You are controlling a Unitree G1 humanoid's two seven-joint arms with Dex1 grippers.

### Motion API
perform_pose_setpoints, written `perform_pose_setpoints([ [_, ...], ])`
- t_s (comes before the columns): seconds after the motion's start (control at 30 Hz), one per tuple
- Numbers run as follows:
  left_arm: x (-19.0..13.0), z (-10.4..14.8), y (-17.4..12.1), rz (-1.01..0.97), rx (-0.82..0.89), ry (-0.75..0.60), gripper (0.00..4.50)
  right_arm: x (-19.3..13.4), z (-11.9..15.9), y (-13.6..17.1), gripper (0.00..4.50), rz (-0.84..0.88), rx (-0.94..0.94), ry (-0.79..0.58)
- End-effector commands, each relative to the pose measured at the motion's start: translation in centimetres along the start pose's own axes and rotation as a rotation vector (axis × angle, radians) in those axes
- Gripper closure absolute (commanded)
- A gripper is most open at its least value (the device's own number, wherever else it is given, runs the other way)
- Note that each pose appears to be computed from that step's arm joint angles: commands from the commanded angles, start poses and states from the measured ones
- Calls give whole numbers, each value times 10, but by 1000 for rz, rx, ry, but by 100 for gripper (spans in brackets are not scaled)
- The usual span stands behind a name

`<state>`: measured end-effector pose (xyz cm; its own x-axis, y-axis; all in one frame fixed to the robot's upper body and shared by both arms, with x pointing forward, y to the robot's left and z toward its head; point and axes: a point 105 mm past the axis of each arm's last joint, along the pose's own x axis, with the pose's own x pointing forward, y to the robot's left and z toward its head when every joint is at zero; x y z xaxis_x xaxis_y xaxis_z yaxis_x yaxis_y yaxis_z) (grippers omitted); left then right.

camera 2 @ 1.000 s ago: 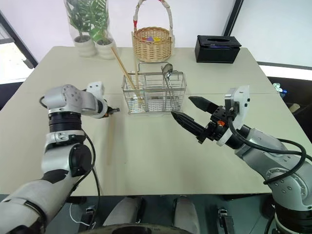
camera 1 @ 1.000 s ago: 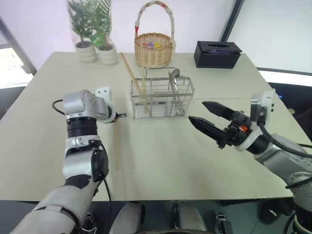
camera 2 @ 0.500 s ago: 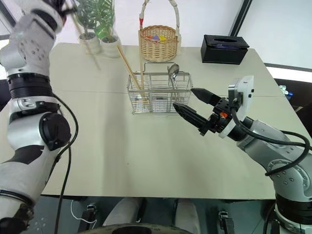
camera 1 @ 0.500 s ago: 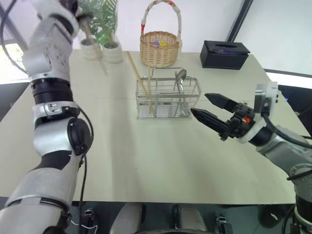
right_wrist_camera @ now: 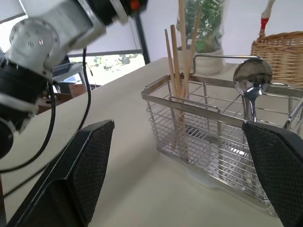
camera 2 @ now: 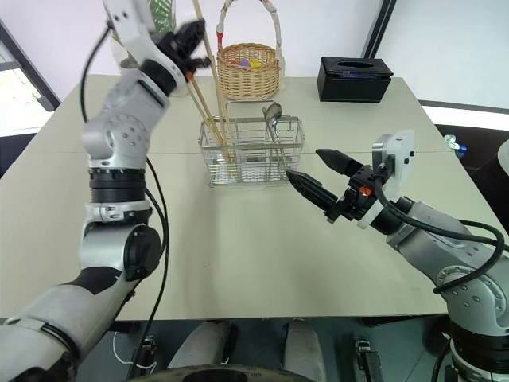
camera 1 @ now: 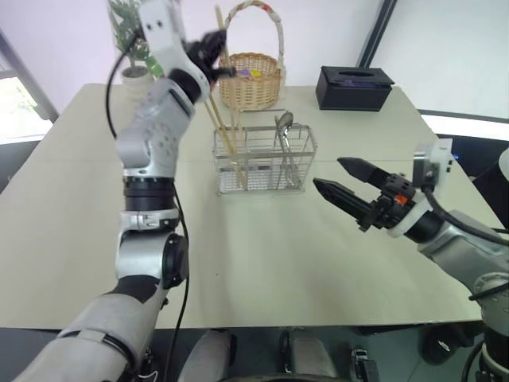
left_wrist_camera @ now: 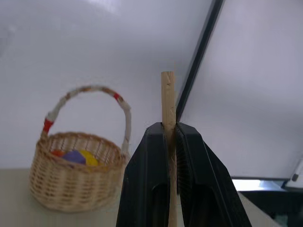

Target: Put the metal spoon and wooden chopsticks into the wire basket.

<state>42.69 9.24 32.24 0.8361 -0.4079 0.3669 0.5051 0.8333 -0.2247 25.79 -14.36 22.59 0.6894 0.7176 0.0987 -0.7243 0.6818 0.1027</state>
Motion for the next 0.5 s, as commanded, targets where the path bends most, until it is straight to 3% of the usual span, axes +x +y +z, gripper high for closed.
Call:
perform_pose_setpoints([
  [0.03, 2, 29, -11, -28, 54, -91, 443, -4, 13, 8, 0, 11, -34, -49],
  [0.23, -1, 14, -6, -20, 87, -38, 443, -6, 15, 3, 0, -17, -40, -52],
  [0.33, -3, 7, -2, -12, 70, -21, 326, -4, 16, 2, 0, -19, -40, -58],
  [0.5, -6, 4, 0, -6, 52, -16, 69, -3, 16, 1, 0, -16, -40, -55],
])
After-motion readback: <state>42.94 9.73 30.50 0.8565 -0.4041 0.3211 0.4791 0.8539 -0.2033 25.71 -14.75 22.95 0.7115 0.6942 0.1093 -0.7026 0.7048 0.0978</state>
